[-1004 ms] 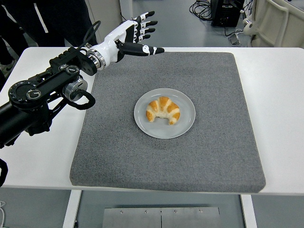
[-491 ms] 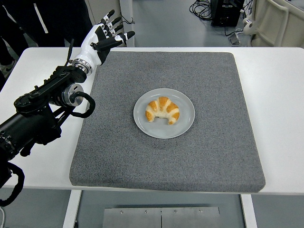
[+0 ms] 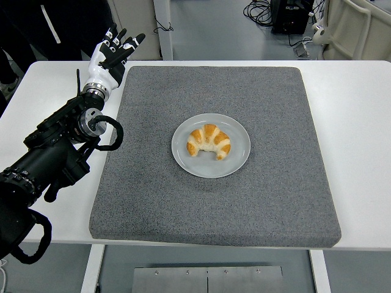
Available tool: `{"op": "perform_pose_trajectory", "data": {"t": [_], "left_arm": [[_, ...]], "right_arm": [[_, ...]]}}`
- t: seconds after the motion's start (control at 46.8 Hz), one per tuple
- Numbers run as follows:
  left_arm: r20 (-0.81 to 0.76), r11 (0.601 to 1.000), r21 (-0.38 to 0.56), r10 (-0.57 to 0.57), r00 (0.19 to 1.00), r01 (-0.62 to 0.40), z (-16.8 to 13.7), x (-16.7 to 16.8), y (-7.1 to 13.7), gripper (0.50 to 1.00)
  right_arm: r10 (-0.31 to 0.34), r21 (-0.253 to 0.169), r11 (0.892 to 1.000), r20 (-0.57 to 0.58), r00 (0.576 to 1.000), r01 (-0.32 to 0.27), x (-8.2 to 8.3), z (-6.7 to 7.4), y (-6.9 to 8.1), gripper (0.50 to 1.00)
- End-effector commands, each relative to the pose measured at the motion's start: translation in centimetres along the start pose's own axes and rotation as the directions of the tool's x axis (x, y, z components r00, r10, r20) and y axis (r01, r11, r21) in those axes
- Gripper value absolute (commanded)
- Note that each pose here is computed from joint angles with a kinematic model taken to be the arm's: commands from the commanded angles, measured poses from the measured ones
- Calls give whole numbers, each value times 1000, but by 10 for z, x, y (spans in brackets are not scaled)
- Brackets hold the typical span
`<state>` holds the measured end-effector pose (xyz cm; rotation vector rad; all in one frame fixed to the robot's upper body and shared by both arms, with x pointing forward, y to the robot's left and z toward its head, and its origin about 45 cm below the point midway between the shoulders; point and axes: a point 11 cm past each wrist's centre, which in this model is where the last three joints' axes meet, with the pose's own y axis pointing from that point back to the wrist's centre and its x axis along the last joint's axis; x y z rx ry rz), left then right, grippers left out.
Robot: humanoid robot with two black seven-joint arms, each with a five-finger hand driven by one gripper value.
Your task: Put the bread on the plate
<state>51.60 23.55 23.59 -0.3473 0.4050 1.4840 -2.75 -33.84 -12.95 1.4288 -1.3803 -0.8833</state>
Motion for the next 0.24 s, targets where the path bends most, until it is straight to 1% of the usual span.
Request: {"op": "perform_pose_trajectory", "data": {"t": [0.0,0.214], "left_arm": [[-38,1000,-3,5,999,-5,-1,5,0,961],[-93,1000,-1,5,996,-5,0,10,0,961]], "right_arm": [[-1,2,1000,3,1000,1,0,-1,0,1000],[-8,4,1000,-3,1000,8,-2,-2,-1,1000]]}}
